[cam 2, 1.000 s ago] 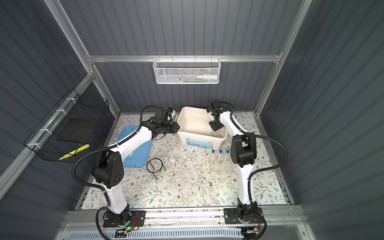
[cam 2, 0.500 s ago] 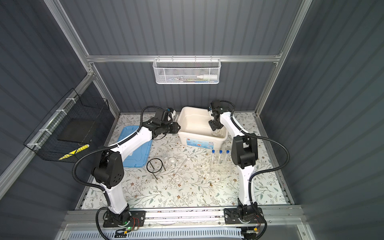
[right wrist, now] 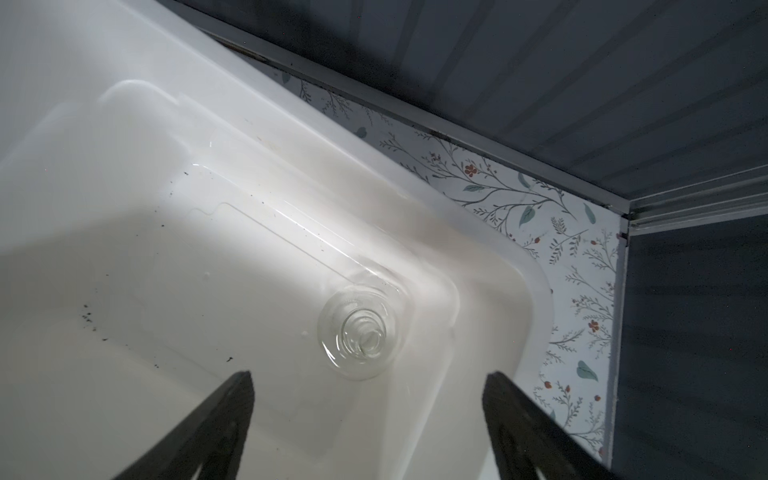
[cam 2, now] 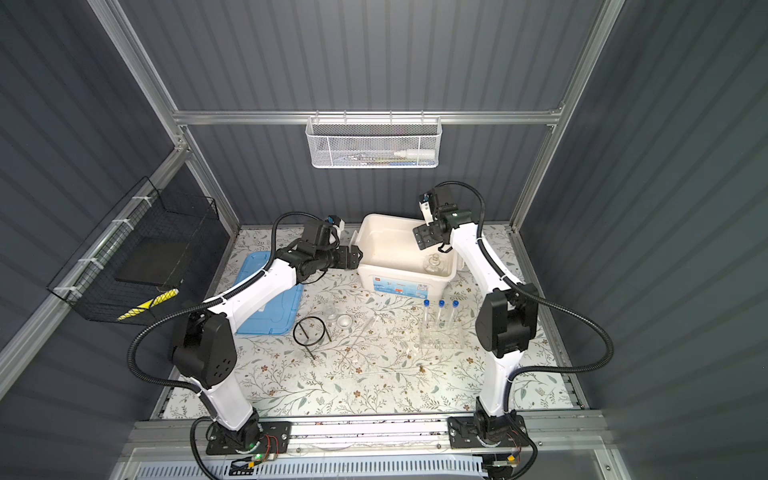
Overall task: Organize the chemistry lab equipment
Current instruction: 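Open the right gripper and lift it out of the bin, then move the right gripper to the glass cup while the left moves over the lid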
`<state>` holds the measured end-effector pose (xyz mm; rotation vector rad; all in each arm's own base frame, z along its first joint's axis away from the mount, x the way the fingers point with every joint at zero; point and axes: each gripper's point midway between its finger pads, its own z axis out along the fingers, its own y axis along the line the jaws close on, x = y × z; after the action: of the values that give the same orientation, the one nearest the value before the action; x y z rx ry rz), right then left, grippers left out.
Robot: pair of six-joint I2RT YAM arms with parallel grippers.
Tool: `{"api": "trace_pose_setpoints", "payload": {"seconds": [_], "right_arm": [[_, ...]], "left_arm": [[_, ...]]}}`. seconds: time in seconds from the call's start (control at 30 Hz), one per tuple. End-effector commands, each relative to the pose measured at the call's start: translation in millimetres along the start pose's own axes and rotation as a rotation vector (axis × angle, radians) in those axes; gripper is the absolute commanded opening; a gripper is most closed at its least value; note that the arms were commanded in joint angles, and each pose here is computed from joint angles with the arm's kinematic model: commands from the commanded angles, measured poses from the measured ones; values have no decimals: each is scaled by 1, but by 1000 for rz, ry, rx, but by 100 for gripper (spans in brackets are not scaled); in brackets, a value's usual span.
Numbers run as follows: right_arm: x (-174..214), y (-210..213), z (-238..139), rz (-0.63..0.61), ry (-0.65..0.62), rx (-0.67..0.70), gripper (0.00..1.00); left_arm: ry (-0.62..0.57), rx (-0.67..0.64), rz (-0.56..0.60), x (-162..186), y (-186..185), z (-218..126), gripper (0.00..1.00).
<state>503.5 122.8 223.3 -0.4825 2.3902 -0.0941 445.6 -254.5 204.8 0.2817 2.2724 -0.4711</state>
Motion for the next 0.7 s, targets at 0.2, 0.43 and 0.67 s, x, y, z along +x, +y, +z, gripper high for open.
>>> {"api": "trace_pose_setpoints", "payload": {"seconds": [0.2, 0.43, 0.67], "right_arm": [[-18, 74, -44, -233, -160, -119, 90], [-11, 150, -74, -428, -283, -322, 90], [16, 230, -89, -617, -256, -518, 89]], "left_arm": [[-29, -201, -10, 8, 42, -29, 100], [-35, -290, -145, 11, 101, -49, 100], [-26, -348, -311, 24, 165, -62, 100]]}}
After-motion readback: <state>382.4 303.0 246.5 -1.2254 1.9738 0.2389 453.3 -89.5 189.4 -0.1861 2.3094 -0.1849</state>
